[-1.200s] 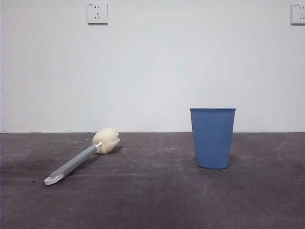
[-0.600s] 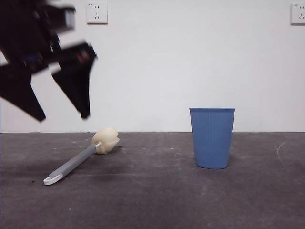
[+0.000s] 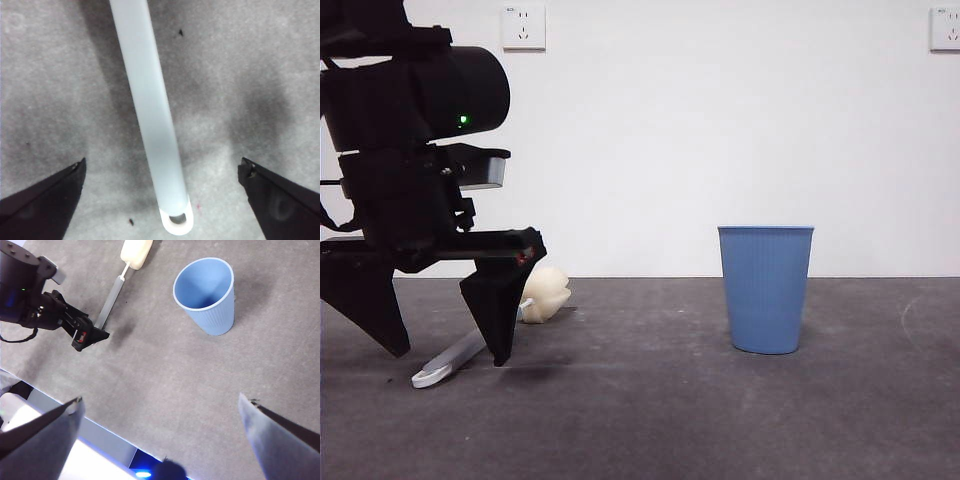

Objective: Pick up the cup brush,pick up the cup,insert the brush into the cup,clean the cup,put the cup brush back,put the cup back to the fixed position on the table

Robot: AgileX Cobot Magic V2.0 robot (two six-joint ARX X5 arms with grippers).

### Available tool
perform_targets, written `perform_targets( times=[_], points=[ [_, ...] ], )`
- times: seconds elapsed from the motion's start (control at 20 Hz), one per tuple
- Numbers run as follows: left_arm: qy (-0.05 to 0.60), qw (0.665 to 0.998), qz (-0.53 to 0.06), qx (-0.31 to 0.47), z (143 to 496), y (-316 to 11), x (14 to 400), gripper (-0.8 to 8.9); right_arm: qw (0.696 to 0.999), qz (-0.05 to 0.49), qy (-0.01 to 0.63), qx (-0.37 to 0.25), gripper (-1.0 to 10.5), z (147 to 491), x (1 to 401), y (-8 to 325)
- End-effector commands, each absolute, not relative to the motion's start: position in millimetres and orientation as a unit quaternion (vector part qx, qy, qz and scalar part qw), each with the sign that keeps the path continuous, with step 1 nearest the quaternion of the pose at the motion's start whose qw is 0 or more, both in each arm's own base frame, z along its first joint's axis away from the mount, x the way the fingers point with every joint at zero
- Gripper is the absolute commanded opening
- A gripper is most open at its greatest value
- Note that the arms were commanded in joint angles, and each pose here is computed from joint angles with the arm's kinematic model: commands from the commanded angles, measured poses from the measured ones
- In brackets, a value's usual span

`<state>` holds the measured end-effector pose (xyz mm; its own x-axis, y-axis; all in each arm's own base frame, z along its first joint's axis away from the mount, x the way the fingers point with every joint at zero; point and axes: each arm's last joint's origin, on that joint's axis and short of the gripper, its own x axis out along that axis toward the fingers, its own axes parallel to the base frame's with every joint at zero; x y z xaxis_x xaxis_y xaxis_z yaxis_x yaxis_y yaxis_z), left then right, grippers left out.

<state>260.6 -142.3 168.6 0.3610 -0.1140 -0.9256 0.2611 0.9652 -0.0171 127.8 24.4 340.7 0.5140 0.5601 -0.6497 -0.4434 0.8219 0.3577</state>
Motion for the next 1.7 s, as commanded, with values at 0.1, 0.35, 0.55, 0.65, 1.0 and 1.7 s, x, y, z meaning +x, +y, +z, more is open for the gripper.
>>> perform_targets(
  times=[0.1,0.35,0.55,0.65,1.0,1.7],
  points=[
    [0.55,0.826,-0.11,0.064,168,-144,262,2.41,0.868,0.289,0.398,0.075,5.3,341,128,25],
    [0.554,0.824,-0.107,0.051,168,-144,261,1.8,0.868,0.289,0.397,0.075,5.3,341,128,25],
    [0.559,0.822,-0.103,0.044,167,-145,260,1.8,0.868,0.289,0.397,0.075,5.3,341,128,25],
    [0.559,0.822,-0.104,0.044,167,-146,260,1.8,0.868,0.289,0.397,0.075,5.3,341,128,25],
    [0.57,0.814,-0.104,0.033,164,-149,258,1.83,0.867,0.288,0.398,0.077,5.3,341,128,25],
    [0.597,0.796,-0.094,0.042,157,-147,254,-0.09,0.867,0.286,0.4,0.083,5.3,341,128,25]
  ],
)
